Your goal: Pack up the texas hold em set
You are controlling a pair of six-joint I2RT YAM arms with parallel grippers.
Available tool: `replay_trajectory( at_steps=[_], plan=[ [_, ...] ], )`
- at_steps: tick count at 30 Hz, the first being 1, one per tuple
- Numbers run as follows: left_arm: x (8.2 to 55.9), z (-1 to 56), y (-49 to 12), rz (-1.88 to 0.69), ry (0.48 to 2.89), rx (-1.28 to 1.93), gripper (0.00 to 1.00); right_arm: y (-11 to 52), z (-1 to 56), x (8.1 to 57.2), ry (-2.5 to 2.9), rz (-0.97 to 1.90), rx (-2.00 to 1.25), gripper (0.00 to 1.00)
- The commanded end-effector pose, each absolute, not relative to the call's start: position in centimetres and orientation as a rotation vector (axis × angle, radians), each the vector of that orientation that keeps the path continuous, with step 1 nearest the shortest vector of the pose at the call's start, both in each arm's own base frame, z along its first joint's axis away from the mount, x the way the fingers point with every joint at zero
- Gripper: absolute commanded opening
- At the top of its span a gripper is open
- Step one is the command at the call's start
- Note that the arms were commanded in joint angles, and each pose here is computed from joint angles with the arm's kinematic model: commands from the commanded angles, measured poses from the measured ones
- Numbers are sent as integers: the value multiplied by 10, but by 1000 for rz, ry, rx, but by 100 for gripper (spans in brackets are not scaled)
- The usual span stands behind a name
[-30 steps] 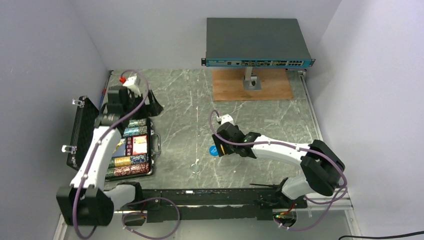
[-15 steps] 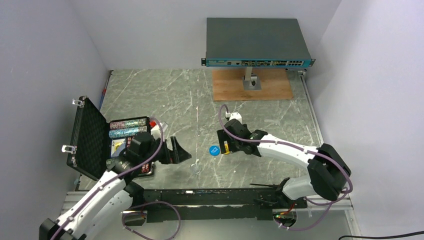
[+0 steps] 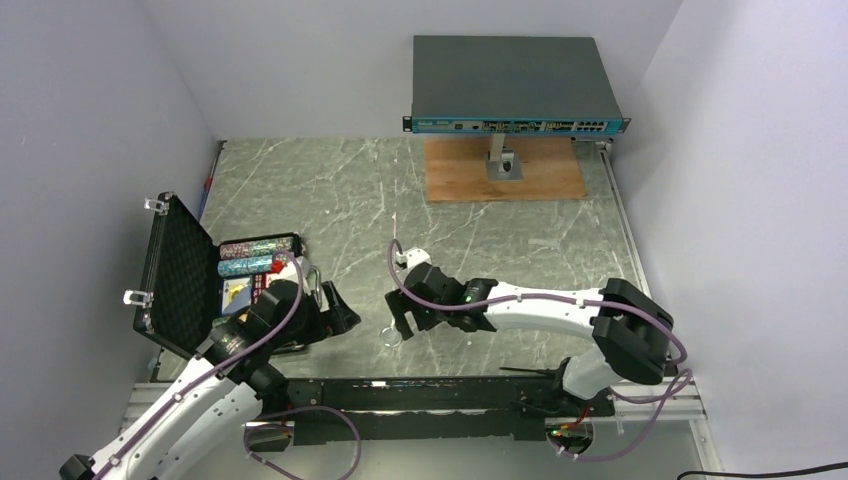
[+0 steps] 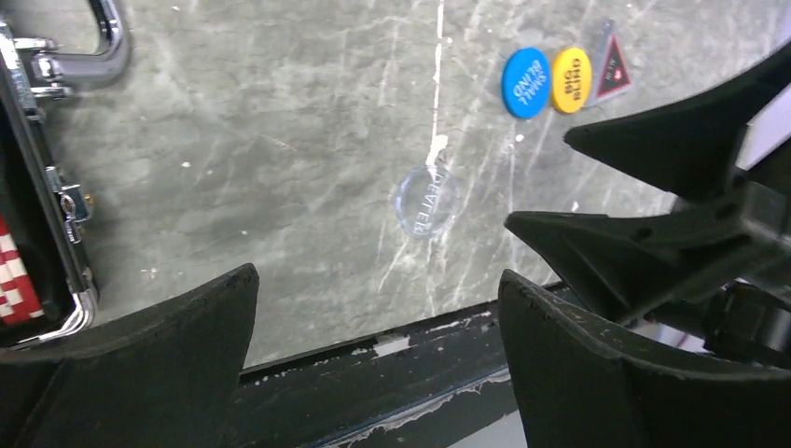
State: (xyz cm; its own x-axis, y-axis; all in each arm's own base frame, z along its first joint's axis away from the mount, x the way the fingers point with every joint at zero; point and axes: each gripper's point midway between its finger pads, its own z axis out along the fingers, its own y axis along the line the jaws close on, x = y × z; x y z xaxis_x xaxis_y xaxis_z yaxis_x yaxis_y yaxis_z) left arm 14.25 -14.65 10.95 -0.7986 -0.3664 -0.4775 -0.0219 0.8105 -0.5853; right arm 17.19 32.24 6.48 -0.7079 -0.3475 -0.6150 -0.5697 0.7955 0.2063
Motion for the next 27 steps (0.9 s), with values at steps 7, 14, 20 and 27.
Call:
replay_trajectory(
  at_steps=[7, 14, 20, 27],
  plan=[
    [154, 96, -185, -760, 2551, -184, 93, 282, 100, 201, 2295, 371, -468, 90],
    [165, 96, -223, -490, 2603, -77, 95, 233, 113, 214, 2227, 411, -306, 91],
    [162, 84, -224, 29, 2684, 27, 99, 209, 122, 220, 2167, 442, -237, 91],
    [150, 75, -259, -108, 2734, 171, 99, 197, 119, 229, 2175, 420, -239, 92]
  ],
)
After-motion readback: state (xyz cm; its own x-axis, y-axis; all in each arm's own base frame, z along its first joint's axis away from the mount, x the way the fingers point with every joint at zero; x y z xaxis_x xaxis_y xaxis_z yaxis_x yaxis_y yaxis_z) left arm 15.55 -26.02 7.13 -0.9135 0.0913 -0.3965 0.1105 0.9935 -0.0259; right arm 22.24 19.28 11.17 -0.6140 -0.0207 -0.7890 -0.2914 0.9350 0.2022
